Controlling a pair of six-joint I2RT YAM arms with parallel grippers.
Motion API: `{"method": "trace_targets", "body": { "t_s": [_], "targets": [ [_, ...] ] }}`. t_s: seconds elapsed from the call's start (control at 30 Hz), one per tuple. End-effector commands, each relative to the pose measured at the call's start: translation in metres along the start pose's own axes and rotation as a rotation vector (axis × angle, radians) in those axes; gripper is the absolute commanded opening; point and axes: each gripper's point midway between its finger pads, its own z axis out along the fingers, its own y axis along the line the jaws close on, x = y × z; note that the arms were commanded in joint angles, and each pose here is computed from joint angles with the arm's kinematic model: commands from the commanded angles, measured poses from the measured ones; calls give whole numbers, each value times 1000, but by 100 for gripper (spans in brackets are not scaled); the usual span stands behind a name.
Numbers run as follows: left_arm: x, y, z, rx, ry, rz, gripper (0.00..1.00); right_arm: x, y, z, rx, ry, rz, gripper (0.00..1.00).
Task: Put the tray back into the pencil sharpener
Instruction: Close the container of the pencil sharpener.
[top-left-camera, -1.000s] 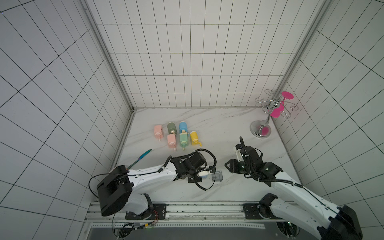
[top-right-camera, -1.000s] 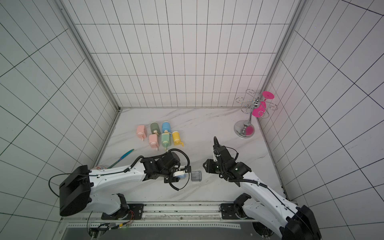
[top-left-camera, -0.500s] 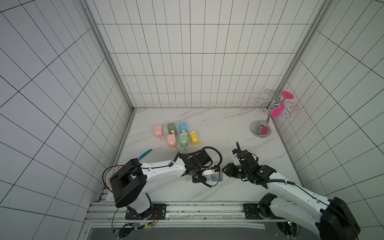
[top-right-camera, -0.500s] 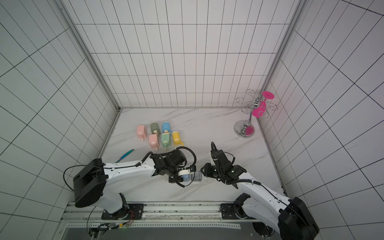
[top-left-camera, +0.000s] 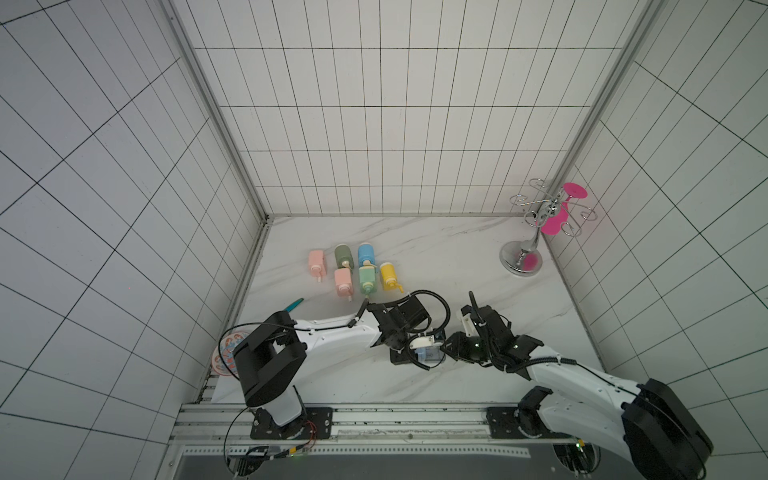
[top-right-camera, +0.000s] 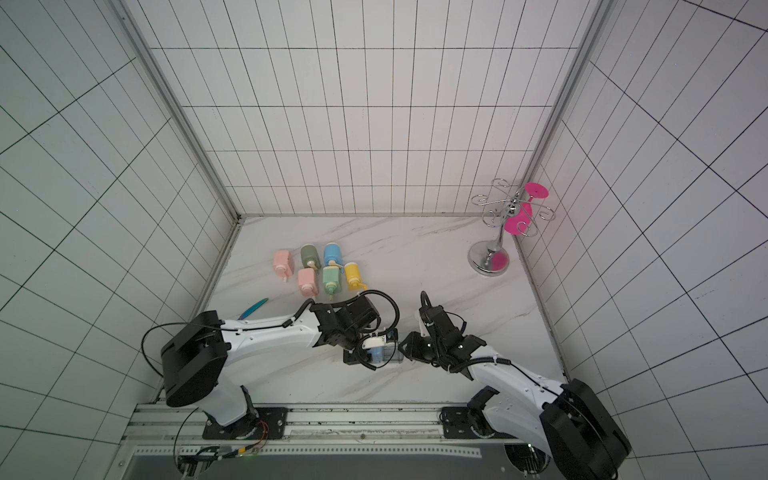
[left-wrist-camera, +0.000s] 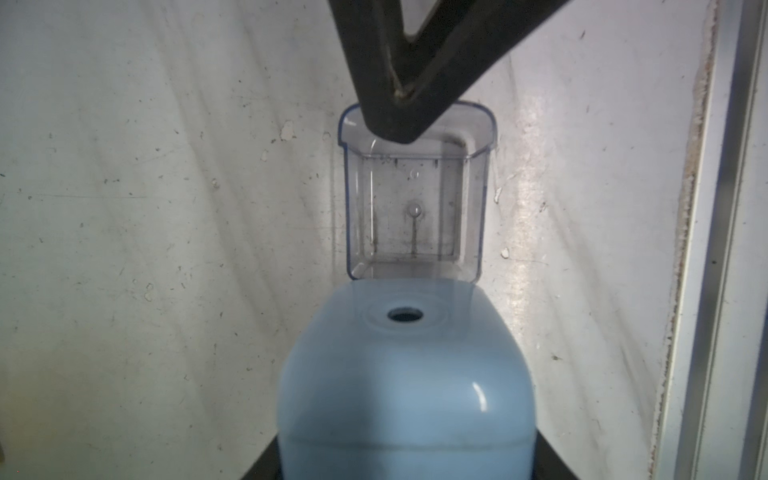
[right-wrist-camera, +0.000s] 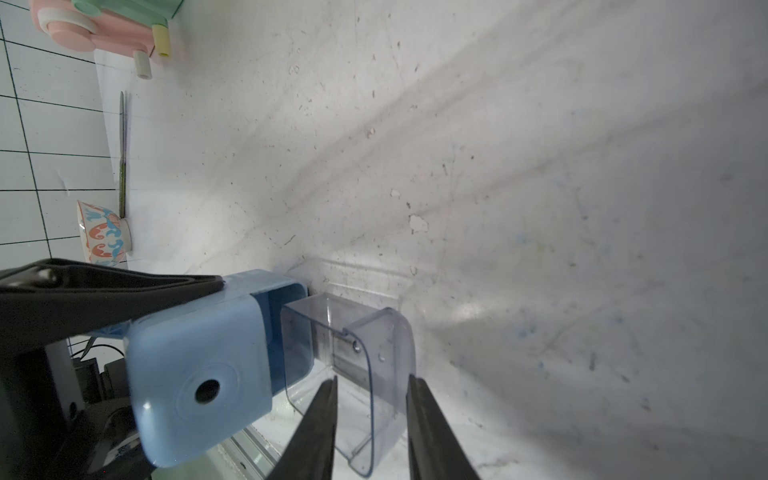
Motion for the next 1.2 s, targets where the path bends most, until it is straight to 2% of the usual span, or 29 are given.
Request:
{"method": "trace_targets", "body": {
  "t_s": [0.0,0.43,0.63,0.97,1.17],
  "targets": [
    [-4,1,6,19,6,10,7,6,4,5,-47,19,8,31],
    [-5,-1,12,9,17,35,6,10,18,18,-161,61,67,27],
    [-2,2,11,-51,50,78,5,10,20,17,-183,55,89,27],
    [1,4,15,-72,92,100,5,7,31,15,-277,53,103,27],
    [-2,4,14,-89,97,122,4,5,30,17,-286,46,121,26]
  ]
}}
